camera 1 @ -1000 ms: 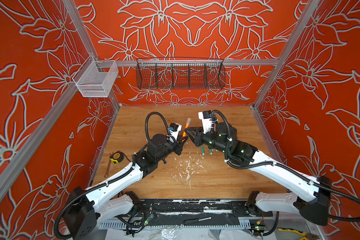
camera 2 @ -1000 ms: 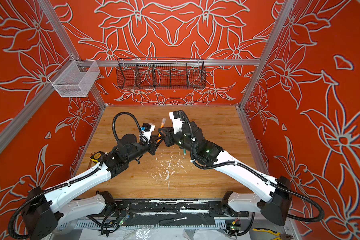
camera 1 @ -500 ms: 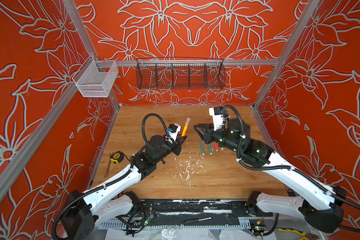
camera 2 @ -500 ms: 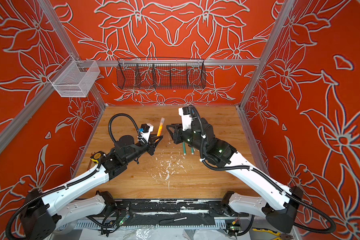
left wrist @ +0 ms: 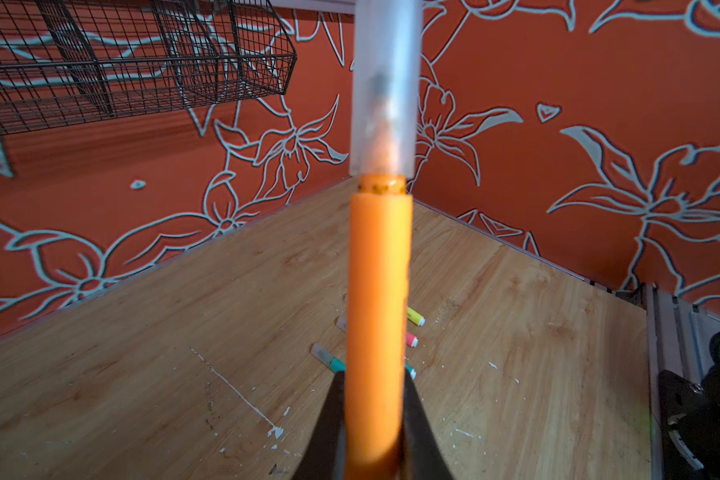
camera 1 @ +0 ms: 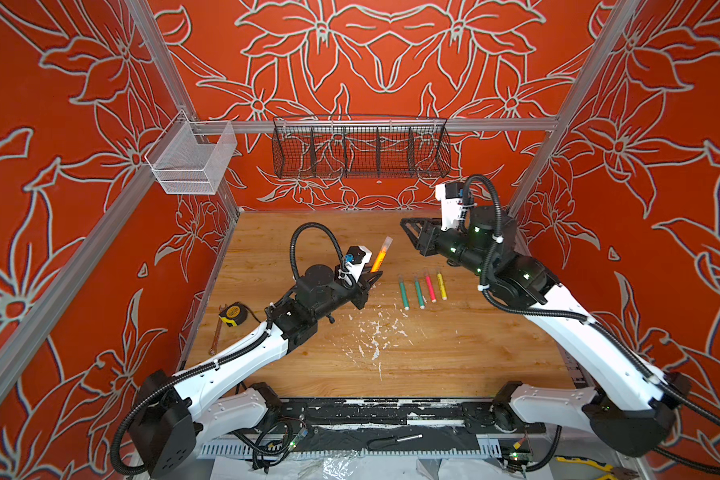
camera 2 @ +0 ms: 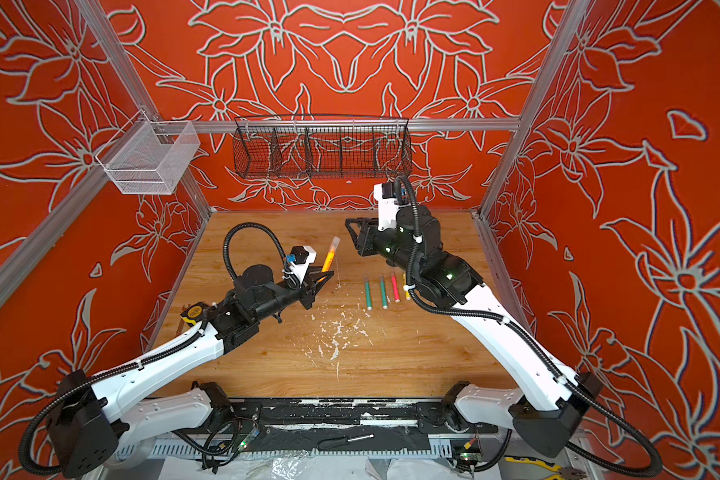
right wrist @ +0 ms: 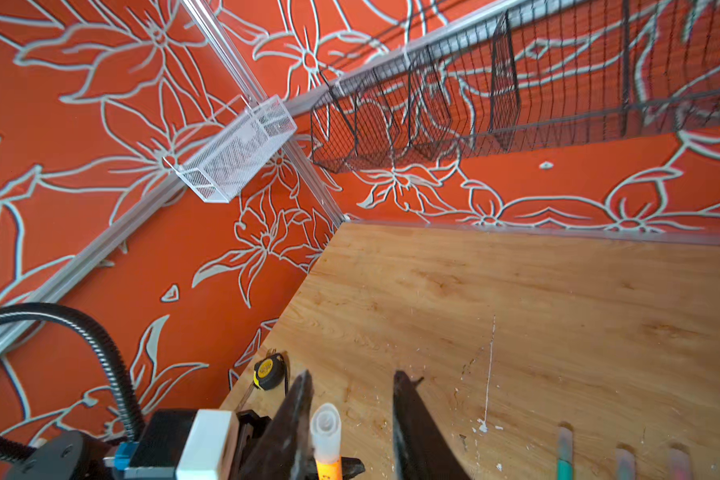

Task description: Insert the pens into the pen caps

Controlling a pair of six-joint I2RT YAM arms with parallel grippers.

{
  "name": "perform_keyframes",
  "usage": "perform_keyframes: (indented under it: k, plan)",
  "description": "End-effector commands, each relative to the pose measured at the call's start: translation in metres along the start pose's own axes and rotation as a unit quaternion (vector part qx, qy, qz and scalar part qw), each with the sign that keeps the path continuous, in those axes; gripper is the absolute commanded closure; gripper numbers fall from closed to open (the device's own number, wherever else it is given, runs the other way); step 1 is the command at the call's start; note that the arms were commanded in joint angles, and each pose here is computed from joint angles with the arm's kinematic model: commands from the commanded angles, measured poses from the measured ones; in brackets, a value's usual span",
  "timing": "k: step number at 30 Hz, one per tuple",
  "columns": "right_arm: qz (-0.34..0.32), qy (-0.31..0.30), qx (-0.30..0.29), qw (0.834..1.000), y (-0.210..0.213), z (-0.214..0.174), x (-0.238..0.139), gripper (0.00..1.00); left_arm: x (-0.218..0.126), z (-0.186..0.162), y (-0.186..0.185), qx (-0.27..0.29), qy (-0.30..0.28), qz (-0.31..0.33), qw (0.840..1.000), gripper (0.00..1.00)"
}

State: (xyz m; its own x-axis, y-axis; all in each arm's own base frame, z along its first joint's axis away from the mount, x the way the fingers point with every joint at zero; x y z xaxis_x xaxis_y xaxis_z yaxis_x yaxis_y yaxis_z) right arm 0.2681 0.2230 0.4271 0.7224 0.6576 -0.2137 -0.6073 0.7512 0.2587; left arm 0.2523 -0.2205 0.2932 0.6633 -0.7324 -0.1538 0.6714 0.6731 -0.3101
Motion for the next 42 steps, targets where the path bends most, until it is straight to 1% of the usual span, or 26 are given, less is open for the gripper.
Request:
perform_keyframes:
  k: [1,7,18,23,26,28,33,35,38,42]
  plan:
    - [0.024,0.021,0.004,0.999,0.004,-0.008,0.008,0.66,-0.004,0.007,-0.007,0.013,-0.021,-0.021,0.999,1.00]
    - [0.045,0.055,0.014,0.997,0.005,-0.024,0.025,0.66,-0.005,0.008,-0.007,0.015,-0.023,-0.021,0.999,1.00]
    - [0.063,0.105,0.031,0.992,0.005,-0.052,0.036,0.69,-0.006,0.009,-0.007,0.015,-0.027,-0.017,0.999,1.00]
    - [0.049,0.114,0.038,0.992,0.007,-0.058,0.034,0.72,-0.004,0.012,0.000,0.009,-0.028,0.015,0.999,1.00]
    - [0.062,0.122,0.035,0.990,0.016,-0.060,0.036,0.72,-0.002,0.013,0.003,0.007,-0.026,0.028,0.999,1.00]
    - [0.053,0.110,0.033,0.992,0.015,-0.054,0.034,0.71,-0.001,0.011,0.003,0.005,-0.022,0.024,0.999,1.00]
    - [0.015,0.049,0.025,0.998,0.006,-0.023,0.018,0.65,-0.001,0.009,0.000,-0.003,-0.014,0.010,1.000,1.00]
    - [0.012,0.030,0.019,0.999,0.005,-0.016,0.014,0.63,-0.002,0.009,-0.001,-0.004,-0.013,0.009,1.000,1.00]
    - [0.016,0.020,0.018,1.000,0.006,-0.015,0.013,0.62,-0.002,0.009,-0.002,-0.007,-0.009,0.006,1.000,1.00]
    - [0.039,0.036,0.032,0.998,0.009,-0.024,0.021,0.62,-0.002,0.010,-0.002,-0.011,-0.008,0.005,1.000,1.00]
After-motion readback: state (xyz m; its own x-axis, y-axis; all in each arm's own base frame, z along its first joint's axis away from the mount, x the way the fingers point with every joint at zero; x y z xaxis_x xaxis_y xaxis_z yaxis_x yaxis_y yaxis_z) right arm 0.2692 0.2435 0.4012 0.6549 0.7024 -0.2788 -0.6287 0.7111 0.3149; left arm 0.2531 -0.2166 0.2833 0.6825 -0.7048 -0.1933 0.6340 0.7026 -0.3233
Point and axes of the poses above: each gripper's point midway between its finger pads, its own x axis out along the fingers, its own y axis along the line the jaws close on, z = x × y, the point moved 6 cm from there along -x, back along the fingers, and after that the axes turned 15 degrees about -x, right-handed, at the moved point
